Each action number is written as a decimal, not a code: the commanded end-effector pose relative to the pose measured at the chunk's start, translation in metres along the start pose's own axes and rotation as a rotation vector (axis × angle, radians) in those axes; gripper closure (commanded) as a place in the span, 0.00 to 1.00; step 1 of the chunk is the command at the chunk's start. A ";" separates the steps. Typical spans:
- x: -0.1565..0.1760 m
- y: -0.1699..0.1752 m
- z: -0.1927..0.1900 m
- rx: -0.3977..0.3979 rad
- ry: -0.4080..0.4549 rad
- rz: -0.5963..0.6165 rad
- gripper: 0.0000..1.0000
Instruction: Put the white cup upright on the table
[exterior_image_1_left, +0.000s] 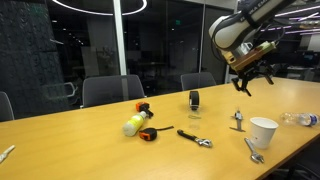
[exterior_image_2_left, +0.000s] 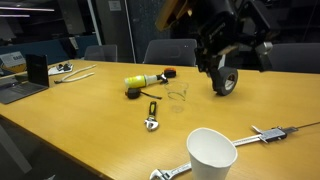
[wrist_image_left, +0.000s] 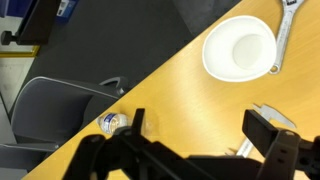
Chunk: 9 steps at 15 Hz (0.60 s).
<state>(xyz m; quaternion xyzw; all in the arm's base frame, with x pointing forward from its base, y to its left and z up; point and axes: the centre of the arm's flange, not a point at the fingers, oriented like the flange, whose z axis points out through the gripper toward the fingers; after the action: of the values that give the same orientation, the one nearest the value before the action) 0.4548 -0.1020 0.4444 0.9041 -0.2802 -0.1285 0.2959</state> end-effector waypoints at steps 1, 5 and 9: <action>-0.043 0.039 -0.078 0.132 0.144 0.038 0.00; -0.123 0.068 -0.131 0.292 0.244 -0.076 0.00; -0.216 0.078 -0.136 0.420 0.270 -0.260 0.00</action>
<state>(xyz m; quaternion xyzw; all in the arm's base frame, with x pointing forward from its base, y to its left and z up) 0.3636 0.0085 0.6056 0.9669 -0.1966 0.0107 0.1625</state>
